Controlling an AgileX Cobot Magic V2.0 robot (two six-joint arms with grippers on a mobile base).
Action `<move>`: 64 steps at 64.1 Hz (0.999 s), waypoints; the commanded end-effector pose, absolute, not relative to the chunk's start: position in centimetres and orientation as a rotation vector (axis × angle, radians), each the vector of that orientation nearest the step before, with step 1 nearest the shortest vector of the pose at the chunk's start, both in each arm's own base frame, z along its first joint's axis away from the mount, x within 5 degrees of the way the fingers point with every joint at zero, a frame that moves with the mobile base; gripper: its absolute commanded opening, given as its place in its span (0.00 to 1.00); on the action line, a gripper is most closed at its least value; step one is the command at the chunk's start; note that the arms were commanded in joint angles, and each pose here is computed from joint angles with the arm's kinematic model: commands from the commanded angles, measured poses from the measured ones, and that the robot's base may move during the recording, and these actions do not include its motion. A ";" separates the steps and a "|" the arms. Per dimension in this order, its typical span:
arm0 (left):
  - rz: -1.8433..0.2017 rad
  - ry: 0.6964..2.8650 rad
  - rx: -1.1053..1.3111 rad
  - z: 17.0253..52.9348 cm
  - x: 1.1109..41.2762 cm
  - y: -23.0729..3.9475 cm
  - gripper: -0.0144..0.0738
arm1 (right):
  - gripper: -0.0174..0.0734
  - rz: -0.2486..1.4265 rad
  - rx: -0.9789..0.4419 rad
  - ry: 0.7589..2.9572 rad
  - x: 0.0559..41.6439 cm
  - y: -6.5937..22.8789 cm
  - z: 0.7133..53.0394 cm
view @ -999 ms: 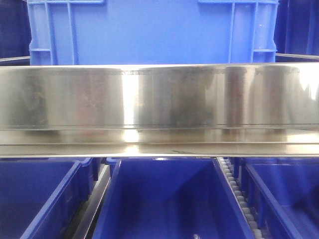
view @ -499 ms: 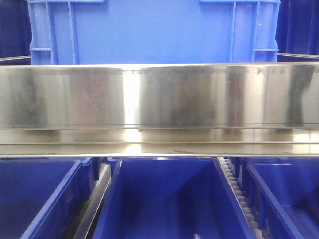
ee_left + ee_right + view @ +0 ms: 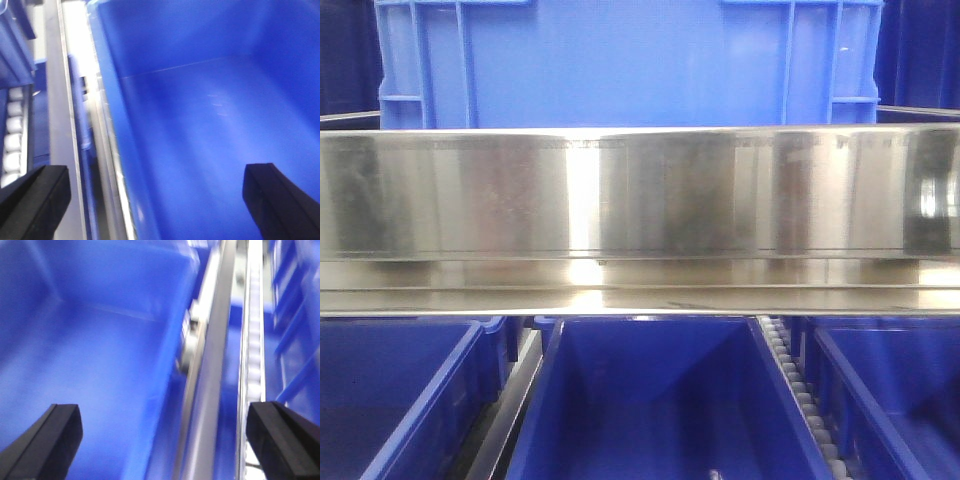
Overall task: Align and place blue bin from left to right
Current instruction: 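Lower both grippers onto the rim of the blue bin on the upper shelf, then close both grippers on the bin rim and lift the bin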
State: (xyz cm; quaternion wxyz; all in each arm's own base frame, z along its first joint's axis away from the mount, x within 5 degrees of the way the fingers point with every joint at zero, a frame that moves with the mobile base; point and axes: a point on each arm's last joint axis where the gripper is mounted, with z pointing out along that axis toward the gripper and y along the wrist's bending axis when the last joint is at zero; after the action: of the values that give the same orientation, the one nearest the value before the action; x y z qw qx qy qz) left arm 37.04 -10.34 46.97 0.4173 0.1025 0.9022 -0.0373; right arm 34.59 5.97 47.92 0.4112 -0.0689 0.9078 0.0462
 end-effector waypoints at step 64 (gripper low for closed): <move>-0.052 2.450 0.200 39.0 43.5 -10.6 0.80 | 0.64 0.097 -0.164 2.420 43.8 7.2 38.0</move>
State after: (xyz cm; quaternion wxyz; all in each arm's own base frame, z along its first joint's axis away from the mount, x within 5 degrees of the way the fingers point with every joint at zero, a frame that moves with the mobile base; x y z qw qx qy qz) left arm 43.49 -10.73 38.74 0.3288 0.0825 0.9406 -0.0178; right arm 43.80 7.45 37.71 0.3417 -0.0661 0.9366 0.0404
